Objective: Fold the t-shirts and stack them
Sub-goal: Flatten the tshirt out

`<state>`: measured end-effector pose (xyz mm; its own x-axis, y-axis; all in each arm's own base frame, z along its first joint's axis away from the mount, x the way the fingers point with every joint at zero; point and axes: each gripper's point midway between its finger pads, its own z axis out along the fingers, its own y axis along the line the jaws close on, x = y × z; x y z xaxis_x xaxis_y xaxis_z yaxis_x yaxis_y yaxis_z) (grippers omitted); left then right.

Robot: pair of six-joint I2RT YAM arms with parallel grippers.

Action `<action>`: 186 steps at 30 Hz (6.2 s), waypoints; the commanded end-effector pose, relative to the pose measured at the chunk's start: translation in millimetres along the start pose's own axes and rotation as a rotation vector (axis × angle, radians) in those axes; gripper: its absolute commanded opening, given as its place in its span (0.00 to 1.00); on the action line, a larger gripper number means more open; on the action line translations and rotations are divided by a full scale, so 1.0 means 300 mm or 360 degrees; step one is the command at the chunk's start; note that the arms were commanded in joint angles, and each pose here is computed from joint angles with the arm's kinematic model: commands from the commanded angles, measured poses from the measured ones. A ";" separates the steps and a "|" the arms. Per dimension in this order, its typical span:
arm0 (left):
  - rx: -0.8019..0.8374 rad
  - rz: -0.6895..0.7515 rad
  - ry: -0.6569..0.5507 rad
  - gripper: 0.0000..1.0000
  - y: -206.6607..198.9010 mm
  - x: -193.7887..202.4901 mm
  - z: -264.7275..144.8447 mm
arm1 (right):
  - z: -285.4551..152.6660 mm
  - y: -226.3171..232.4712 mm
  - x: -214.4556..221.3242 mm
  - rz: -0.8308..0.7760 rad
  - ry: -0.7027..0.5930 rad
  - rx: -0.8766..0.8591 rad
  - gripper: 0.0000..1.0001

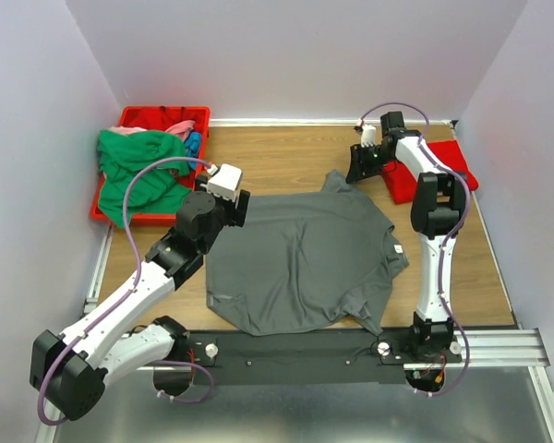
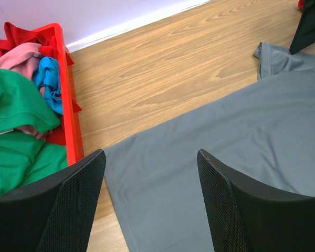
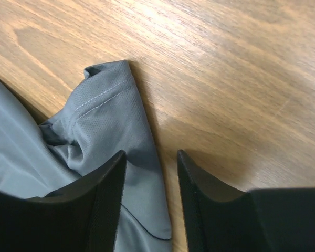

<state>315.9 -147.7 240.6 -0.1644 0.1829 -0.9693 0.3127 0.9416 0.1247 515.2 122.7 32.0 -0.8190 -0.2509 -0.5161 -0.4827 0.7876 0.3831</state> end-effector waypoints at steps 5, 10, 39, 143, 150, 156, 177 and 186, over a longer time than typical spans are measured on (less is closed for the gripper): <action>-0.0016 0.0009 -0.0034 0.78 0.011 -0.020 0.010 | 0.019 0.039 -0.007 -0.0021 0.0019 -0.0006 0.08; -0.0014 0.0010 -0.0032 0.78 0.009 -0.019 0.009 | -0.103 0.081 -0.103 -0.0131 -0.0106 0.0049 0.00; 0.0031 -0.0001 -0.0059 0.77 -0.002 -0.034 -0.007 | -0.199 0.582 0.251 -0.0795 0.0201 -0.0228 0.46; 0.0599 -0.0558 0.0802 0.49 -0.842 0.393 0.383 | -0.234 0.377 0.372 -0.0529 0.0180 -0.0137 0.03; 0.0597 -0.0553 0.0817 0.27 -0.858 0.405 0.407 | -0.233 0.379 0.370 -0.0530 0.0177 -0.0144 0.03; 0.0596 -0.0537 0.0806 0.21 -0.865 0.392 0.425 | -0.232 0.379 0.373 -0.0528 0.0178 -0.0151 0.03; 0.1087 -0.0858 0.0564 0.00 -0.792 0.276 0.240 | -0.279 0.326 0.409 -0.0499 0.0160 -0.0112 0.04; 0.1188 -0.0948 0.0573 0.00 -0.787 0.276 0.248 | -0.309 0.368 0.433 -0.0629 0.0129 -0.0196 0.16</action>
<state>302.1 -366.2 104.0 -0.7192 -0.0655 -0.6917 0.5301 0.5918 -0.6072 332.0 120.7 60.1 -0.6543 -0.5527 -0.5162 -0.7400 0.6085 0.2865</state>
